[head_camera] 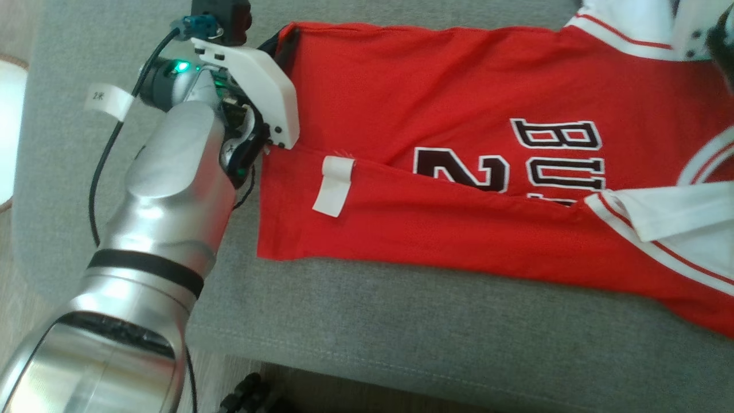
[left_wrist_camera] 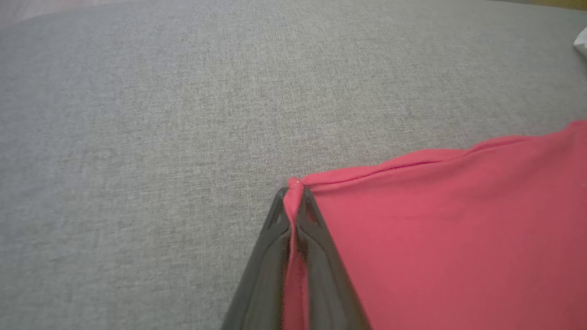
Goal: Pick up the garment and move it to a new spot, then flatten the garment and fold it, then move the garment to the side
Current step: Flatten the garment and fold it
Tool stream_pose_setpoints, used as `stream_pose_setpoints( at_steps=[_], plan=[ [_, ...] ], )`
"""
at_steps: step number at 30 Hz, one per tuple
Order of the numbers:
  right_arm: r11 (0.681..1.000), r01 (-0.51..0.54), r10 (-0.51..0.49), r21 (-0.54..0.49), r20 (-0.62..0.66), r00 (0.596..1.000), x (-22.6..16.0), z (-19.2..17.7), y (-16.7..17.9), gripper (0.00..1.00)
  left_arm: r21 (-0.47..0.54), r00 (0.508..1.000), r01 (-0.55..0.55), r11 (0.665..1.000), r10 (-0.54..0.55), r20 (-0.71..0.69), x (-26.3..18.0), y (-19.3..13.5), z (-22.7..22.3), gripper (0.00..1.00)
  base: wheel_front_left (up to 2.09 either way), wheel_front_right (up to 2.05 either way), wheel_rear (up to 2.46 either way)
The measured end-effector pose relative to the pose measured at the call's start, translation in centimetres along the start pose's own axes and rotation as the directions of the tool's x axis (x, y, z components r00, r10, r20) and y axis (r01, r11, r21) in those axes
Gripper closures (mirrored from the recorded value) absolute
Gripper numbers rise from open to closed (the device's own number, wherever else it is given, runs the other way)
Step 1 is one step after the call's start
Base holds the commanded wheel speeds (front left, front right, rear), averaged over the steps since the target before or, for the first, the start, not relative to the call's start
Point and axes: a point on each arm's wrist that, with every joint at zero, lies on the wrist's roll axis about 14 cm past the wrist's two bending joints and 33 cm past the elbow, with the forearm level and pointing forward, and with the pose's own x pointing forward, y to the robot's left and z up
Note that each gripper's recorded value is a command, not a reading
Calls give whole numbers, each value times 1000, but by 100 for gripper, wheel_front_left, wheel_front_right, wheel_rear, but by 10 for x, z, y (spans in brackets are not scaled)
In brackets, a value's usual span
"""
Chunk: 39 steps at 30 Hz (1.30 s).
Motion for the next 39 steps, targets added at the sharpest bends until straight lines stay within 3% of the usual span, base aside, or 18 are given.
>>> stream_pose_setpoints(
  at_steps=[3,4,5,14,20,27,36,39],
  plan=[
    [1000,-1,1,-2,-9,1000,6,5,1,0,-12,1000,0,1000,0,5,0,1,-1,100,0,0,0],
    [1000,-1,1,0,-13,1000,7,4,1,53,-16,1000,0,1000,1,9,0,1,-1,100,0,0,0],
    [1000,0,0,2,-17,1000,7,3,1,100,-16,1000,0,1000,1,10,0,1,-2,100,0,0,0],
    [999,38,-41,24,98,994,0,16,-17,100,-22,990,-67,998,69,119,0,11,12,100,0,0,0],
    [993,90,-108,71,320,941,-23,51,-41,100,8,959,-128,992,121,255,-3,17,51,100,0,0,0],
    [987,67,-124,143,441,889,-57,70,-33,100,-12,940,-167,986,163,299,-15,22,58,100,0,0,0],
    [969,-13,-101,247,441,892,-113,10,-3,100,-56,948,-188,981,196,250,-50,15,6,100,0,0,0],
    [949,-47,-105,313,450,887,-144,-16,3,100,-70,955,-171,983,183,233,-63,1,-12,100,0,0,0]
  ],
)
